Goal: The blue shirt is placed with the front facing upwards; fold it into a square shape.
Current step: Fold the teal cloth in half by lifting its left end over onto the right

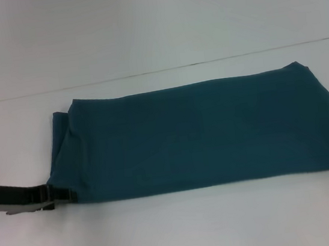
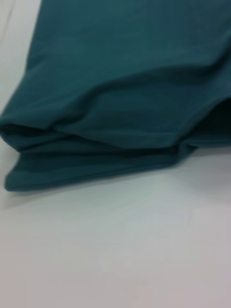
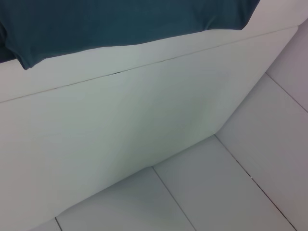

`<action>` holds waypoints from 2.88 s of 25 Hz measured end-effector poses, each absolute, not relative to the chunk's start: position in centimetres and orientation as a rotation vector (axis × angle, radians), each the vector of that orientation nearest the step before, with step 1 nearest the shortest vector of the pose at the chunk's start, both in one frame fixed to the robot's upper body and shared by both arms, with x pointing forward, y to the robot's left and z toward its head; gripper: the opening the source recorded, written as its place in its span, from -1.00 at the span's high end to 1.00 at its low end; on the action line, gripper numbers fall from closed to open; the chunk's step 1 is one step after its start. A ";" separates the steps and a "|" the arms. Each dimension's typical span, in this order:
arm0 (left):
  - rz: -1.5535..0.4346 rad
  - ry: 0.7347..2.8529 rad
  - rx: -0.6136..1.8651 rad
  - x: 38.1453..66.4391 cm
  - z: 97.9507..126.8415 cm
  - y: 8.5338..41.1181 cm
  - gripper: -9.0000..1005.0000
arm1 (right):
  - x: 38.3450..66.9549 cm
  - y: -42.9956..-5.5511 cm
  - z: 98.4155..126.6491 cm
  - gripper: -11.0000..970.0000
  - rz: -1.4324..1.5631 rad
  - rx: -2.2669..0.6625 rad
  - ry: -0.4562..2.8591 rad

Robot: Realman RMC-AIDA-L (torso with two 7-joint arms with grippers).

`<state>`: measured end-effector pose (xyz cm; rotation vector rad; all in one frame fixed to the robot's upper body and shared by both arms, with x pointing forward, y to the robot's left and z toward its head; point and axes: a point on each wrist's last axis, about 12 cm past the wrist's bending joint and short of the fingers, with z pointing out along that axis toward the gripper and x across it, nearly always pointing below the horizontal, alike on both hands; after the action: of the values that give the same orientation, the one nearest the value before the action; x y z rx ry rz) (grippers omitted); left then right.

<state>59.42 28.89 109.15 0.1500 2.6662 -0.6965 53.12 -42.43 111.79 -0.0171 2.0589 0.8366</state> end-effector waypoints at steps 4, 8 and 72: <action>-0.694 2.670 0.146 59.4 109.1 29.0 -0.26 | 53.2 -42.4 111.8 -0.91 0.836 -0.018 2.058; -0.687 2.664 0.159 59.7 109.3 28.8 -0.26 | 53.2 -42.4 111.9 -0.91 0.836 -0.019 2.056; -0.587 2.602 0.087 58.2 109.7 30.9 0.98 | 53.8 -41.8 111.3 -0.91 0.826 0.004 2.055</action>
<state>58.16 30.87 109.67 0.0873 2.6017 -0.5872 53.79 -41.79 111.32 0.0040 2.0547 0.8260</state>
